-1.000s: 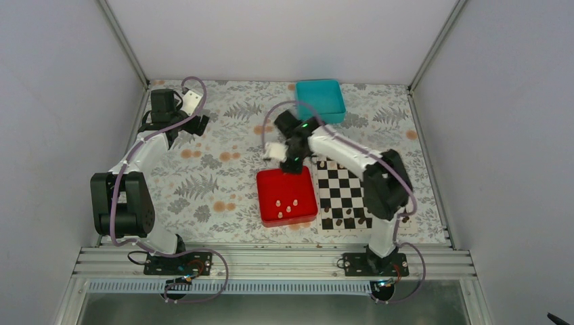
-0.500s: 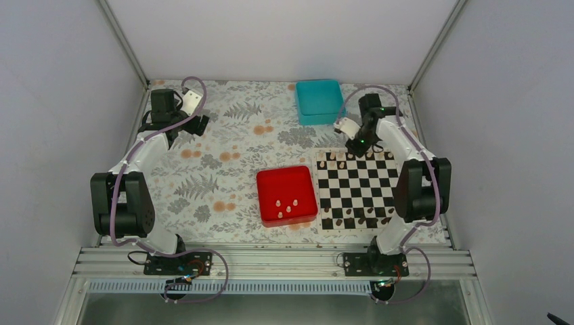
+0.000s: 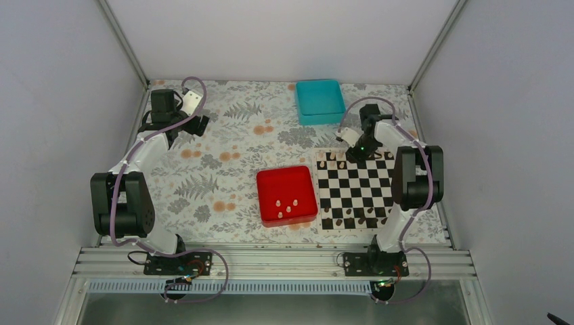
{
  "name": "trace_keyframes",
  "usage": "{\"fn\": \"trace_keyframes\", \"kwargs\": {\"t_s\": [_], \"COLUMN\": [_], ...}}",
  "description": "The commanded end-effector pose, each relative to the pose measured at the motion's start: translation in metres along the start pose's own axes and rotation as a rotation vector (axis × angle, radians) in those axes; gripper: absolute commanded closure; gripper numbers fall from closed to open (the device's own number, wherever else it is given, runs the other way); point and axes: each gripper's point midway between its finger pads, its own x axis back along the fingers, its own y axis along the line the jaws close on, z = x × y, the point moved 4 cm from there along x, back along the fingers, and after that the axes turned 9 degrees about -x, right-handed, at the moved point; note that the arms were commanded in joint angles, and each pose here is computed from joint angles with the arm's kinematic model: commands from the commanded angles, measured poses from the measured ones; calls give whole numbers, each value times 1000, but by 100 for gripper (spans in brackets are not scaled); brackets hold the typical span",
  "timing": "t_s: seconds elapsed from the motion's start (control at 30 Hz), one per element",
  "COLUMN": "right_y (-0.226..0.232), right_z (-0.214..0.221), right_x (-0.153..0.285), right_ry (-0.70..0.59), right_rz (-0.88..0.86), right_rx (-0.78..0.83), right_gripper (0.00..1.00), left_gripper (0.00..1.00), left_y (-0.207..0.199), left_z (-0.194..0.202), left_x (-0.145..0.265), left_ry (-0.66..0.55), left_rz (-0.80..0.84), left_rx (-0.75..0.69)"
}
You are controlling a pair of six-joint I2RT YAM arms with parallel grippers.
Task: Set up the chess pieces on the board
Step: Place the chess piece on the chessboard.
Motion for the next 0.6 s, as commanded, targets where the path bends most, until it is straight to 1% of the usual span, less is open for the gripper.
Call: {"fn": "trace_keyframes", "kwargs": {"t_s": [0.0,0.23,0.57], "right_y": [-9,-12,-5], "right_z": [0,5,15], "right_x": [-11,-21,-28], "right_ry": [-21,-4,39], "right_rz": [-8,-24,-59], "right_rx": [-5,-16,-18], "right_gripper": [92,92,92], "left_gripper": [0,0,0], "left_y": [4,4,3], "left_z": [-6,-7,-7], "left_x": [4,3,3], "left_ry": [-24,-25,-26], "left_rz": [-1,5,6], "left_rx": [-1,0,0]}}
